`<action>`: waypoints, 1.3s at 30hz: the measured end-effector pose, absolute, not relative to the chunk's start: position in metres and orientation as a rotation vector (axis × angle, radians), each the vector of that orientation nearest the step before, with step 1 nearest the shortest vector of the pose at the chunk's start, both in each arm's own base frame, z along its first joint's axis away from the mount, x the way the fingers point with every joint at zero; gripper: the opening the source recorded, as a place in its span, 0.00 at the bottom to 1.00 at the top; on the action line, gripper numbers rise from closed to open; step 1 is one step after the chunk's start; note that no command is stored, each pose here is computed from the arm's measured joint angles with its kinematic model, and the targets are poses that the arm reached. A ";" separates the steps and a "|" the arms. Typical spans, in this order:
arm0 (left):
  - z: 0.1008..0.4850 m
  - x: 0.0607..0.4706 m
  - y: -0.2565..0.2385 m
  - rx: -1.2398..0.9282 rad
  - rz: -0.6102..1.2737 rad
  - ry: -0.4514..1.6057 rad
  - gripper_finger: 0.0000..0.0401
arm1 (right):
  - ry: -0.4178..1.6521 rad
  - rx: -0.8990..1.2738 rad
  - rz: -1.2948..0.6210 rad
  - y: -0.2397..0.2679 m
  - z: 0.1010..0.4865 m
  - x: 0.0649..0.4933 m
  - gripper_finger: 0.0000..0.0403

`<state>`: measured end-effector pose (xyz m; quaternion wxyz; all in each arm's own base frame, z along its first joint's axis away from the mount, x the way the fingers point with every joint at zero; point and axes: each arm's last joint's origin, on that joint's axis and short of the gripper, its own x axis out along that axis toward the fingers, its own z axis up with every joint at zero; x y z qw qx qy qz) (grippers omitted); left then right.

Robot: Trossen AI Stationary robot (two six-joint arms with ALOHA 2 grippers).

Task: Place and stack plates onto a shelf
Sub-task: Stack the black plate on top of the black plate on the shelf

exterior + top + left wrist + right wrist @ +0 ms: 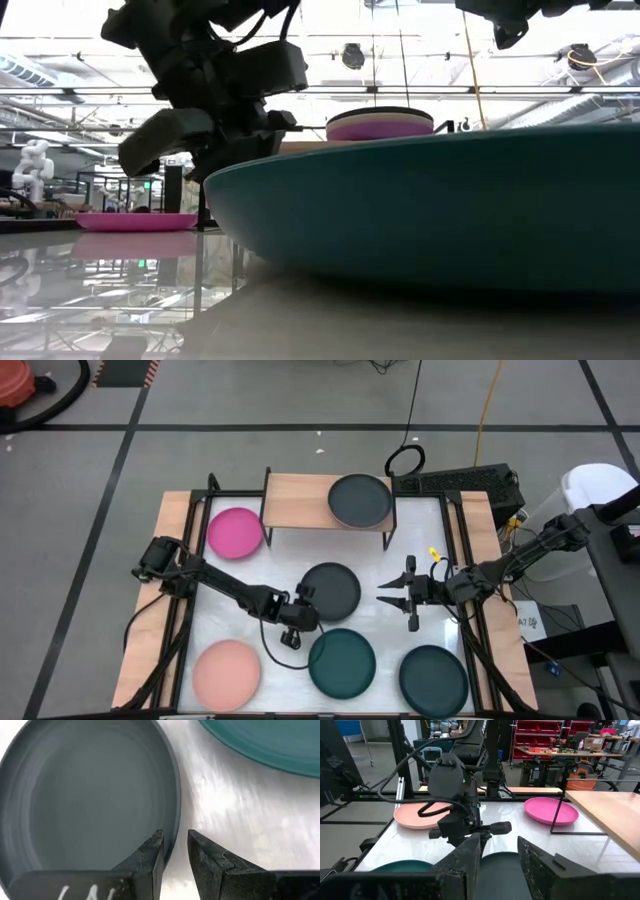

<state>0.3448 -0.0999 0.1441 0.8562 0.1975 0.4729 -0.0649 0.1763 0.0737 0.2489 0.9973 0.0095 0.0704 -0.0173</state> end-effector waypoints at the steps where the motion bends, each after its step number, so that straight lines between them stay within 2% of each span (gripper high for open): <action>1: 0.143 0.345 -0.099 0.411 -0.132 0.997 0.23 | 0.141 0.020 -0.034 0.074 0.249 0.176 0.28; 8: 0.131 0.346 -0.096 0.438 -0.112 1.048 0.22 | 0.141 0.037 -0.032 0.074 0.249 0.176 0.28; 13: 0.143 0.345 -0.094 0.485 -0.105 1.025 0.05 | 0.140 0.032 -0.021 0.076 0.249 0.175 0.28; 18: 0.171 0.346 -0.094 0.516 -0.093 0.967 0.03 | 0.135 0.022 -0.021 0.076 0.250 0.175 0.28; 27: 0.269 0.347 -0.095 0.753 -0.009 0.732 0.03 | 0.048 0.067 0.060 0.079 0.260 0.175 0.28; 30: 0.300 0.358 -0.077 0.860 0.038 0.672 0.03 | 0.013 0.071 0.091 0.082 0.264 0.173 0.28; 33: 0.317 0.369 -0.046 0.916 0.067 0.714 0.03 | -0.049 0.081 0.129 0.086 0.271 0.170 0.28; 39: 0.340 0.382 0.032 0.852 0.091 0.727 0.03 | -0.106 0.042 0.186 0.093 0.277 0.164 0.28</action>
